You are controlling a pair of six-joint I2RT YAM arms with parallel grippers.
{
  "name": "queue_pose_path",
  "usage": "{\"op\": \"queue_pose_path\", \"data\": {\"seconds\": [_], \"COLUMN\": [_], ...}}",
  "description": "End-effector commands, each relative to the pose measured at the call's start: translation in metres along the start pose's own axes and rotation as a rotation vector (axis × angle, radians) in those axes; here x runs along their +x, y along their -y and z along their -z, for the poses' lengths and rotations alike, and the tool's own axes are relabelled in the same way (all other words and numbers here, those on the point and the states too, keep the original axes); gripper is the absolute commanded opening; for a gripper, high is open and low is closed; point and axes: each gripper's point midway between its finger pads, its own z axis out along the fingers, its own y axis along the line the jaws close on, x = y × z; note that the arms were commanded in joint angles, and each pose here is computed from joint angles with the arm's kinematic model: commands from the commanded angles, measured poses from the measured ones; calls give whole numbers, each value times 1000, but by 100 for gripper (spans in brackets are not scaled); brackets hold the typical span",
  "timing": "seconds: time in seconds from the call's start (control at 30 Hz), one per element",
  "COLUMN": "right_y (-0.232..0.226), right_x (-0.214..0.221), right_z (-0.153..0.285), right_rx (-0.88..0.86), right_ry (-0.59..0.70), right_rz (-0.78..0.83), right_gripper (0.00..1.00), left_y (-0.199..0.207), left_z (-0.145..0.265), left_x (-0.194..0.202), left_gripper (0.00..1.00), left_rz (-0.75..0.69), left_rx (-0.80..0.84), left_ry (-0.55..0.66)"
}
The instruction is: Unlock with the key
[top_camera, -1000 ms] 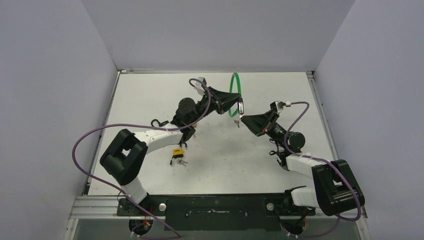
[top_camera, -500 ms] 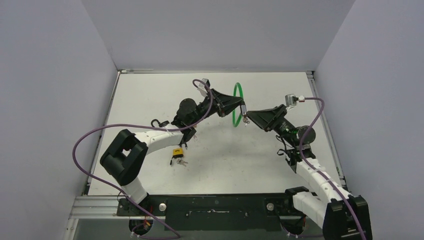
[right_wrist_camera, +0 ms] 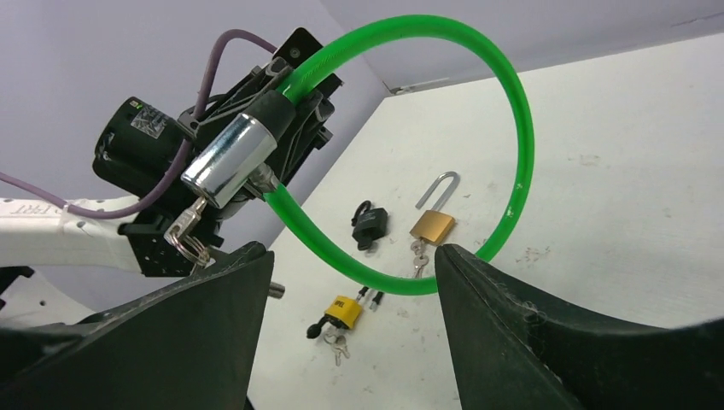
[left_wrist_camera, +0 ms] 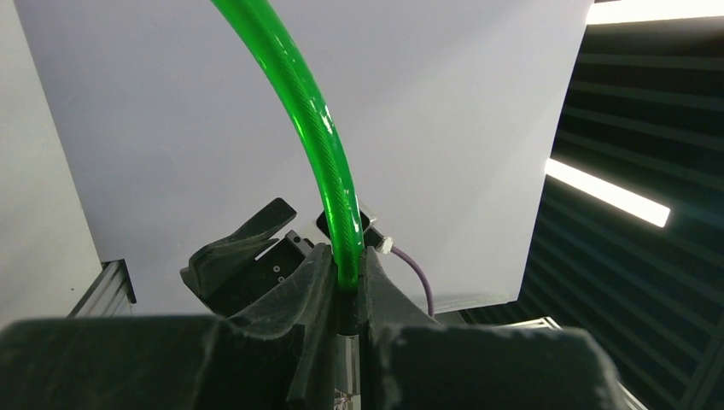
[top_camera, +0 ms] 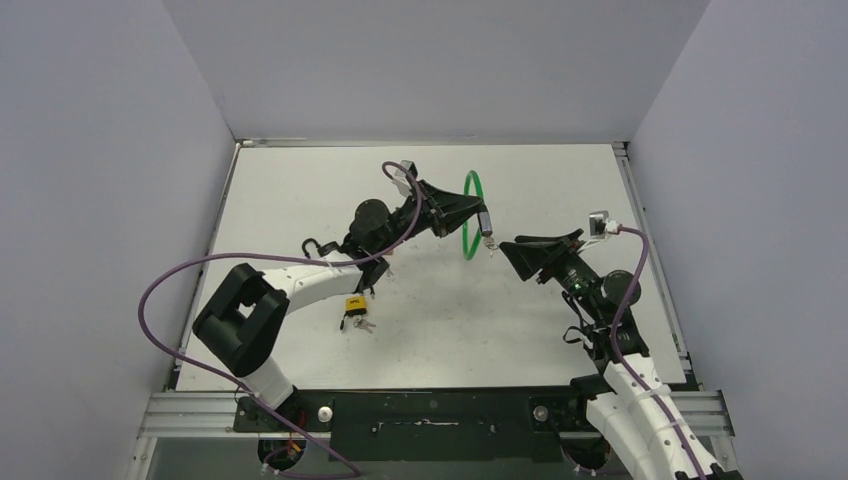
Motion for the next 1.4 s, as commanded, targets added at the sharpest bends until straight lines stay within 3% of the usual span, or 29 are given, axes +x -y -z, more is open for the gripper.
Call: {"op": "queue_pose_path", "data": {"seconds": [0.0,0.43,0.6,0.7,1.07,1.37], "right_y": [-5,-57,-59,-54,-36,-34], "right_x": [-14,7,11,10,39,47], "right_z": [1,-26,-35,-40,-49,-49], "right_rx": [-45,-266,-265,-247,-233,-252], "right_ry": [69,-28,-15,-1,-79,-105], "right_rz": [170,339,354,361,454,473], "right_gripper": [69,69,66,61,23,14], "left_y": [66,68,63,61,58,58], "left_z": [13,18,19,21,26,28], "left_x": [15,17,17,17,18,17], "left_gripper": [0,0,0,0,0,0], "left_rz": [-31,52,100,132,231,251], "left_rx": [166,168,157,154,176,176], "left_ry": [-23,-18,-13,-8,-19,-6]}}
